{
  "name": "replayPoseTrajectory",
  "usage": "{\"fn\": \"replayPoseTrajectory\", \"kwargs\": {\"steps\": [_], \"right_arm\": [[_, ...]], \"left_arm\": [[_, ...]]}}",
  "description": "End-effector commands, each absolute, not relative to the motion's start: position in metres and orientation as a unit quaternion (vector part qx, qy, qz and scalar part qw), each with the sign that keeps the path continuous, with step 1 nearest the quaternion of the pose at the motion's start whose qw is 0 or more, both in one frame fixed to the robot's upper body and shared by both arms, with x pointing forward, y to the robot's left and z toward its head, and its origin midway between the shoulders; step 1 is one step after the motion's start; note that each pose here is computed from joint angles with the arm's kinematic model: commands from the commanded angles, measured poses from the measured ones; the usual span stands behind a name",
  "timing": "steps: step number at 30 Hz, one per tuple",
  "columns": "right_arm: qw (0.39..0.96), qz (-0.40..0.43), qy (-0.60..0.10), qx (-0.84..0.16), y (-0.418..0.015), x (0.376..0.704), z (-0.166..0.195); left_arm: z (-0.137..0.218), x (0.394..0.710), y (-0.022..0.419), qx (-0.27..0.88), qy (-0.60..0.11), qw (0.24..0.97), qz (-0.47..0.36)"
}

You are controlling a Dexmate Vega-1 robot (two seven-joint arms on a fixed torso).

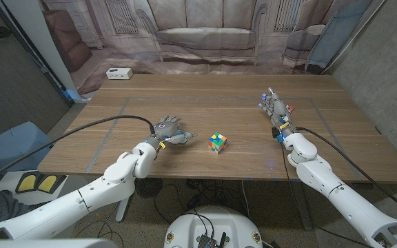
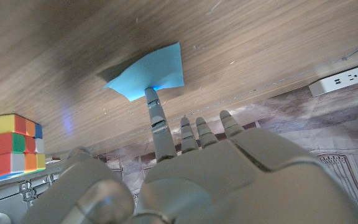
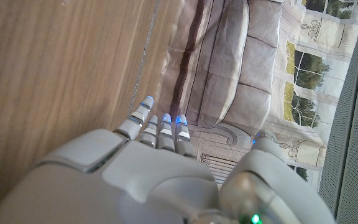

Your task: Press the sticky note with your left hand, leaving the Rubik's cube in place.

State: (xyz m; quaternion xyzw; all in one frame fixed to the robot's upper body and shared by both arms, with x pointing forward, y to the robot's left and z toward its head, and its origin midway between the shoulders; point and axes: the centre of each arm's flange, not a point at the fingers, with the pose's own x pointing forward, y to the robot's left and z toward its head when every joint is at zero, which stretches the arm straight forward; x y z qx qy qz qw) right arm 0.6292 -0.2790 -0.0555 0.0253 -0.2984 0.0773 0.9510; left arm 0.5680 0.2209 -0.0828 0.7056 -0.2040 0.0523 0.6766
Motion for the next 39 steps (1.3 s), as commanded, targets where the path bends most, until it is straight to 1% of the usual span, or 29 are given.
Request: {"fn": "replayPoseTrajectory", "kwargs": {"steps": [1, 39], "right_arm": [[0.952, 0.077, -0.296, 0.026, -0.277, 0.630, -0.055], [0.953, 0.078, -0.292, 0.022, -0.275, 0.632, -0.055]], "left_arm": [[-0.084, 0.567, 0.227, 0.704, -0.198, 0.680, 0.055], [-0.085, 0.570, 0.239, 0.701, -0.184, 0.685, 0.068]]}}
